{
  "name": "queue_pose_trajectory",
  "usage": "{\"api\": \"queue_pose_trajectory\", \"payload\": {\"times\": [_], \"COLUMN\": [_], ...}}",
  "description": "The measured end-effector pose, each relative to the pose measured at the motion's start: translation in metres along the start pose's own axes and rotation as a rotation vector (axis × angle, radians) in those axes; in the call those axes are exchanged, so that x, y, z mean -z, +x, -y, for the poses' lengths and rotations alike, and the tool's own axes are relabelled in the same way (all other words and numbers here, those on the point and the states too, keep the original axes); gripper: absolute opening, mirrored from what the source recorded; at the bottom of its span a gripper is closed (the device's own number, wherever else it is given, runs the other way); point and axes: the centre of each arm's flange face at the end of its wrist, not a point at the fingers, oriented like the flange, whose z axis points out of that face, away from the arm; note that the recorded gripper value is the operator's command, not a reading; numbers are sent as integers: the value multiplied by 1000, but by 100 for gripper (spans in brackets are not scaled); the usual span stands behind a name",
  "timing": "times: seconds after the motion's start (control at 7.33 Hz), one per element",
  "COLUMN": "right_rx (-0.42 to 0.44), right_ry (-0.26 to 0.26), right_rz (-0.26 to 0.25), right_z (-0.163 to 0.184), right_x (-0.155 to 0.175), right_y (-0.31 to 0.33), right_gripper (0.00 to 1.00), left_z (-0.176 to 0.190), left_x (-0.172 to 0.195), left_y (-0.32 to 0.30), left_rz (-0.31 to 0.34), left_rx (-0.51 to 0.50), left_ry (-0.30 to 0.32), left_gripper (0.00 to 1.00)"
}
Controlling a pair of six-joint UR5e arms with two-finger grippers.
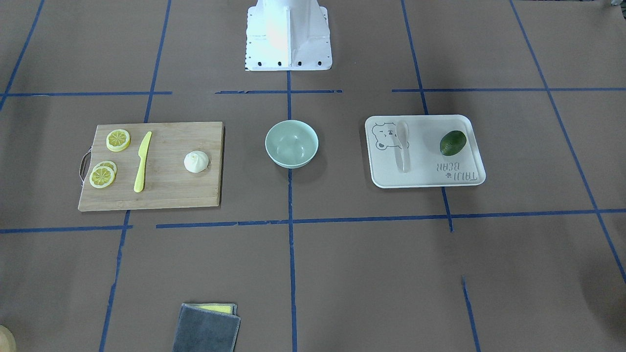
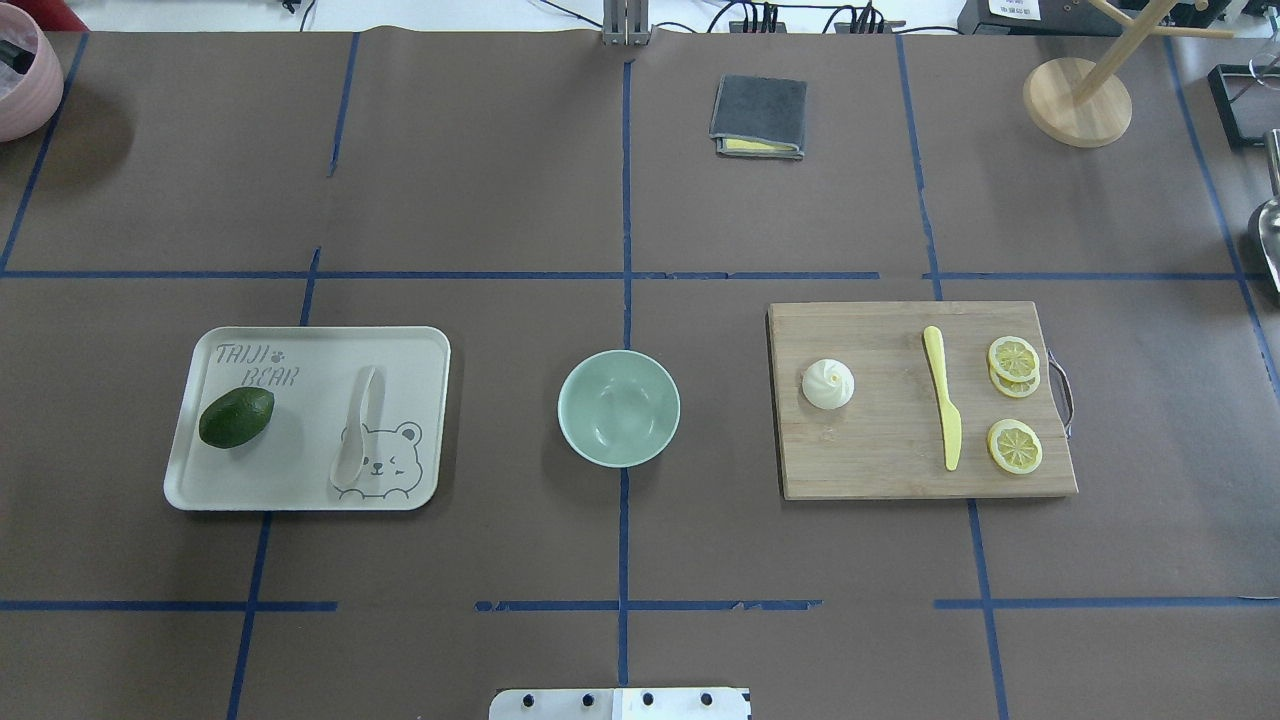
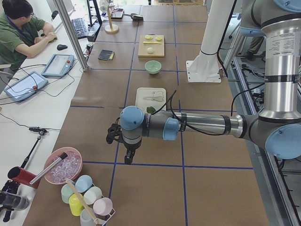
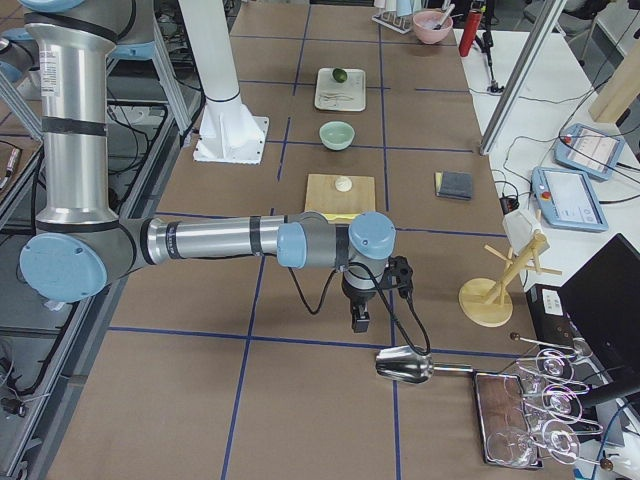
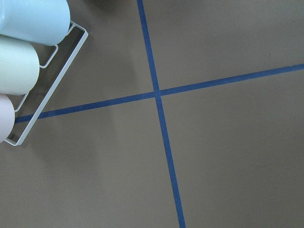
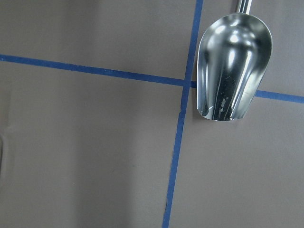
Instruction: Put spoon and bun in bowl
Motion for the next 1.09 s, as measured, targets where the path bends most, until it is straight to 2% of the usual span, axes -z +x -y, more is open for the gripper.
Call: {"api": "queue_pose_trajectory", "payload": {"times": [0.41,0.55,0.68,0.95,1.09], "right_rx": [14,26,58,137,132], "right_ry": [16,31,67,155,183], "right_rz": [0,-1,-4,-14,5], "right_z": [3,10,24,53,60], "right_x": [7,14,29,50,53], "right_y": [-7,-14,-28,-50,-56], "right_gripper": [100,100,100,100,100], "left_z": [12,16,23,40,47], "left_x": [11,15,23,43,49], "left_y": [9,13,19,35,41], "left_rz": [12,20,47,98,113], "left_rx": [-41,-63,-113,-273,-377], "left_ry": [37,57,104,271,381], "left_gripper": [100,100,100,100,100]}}
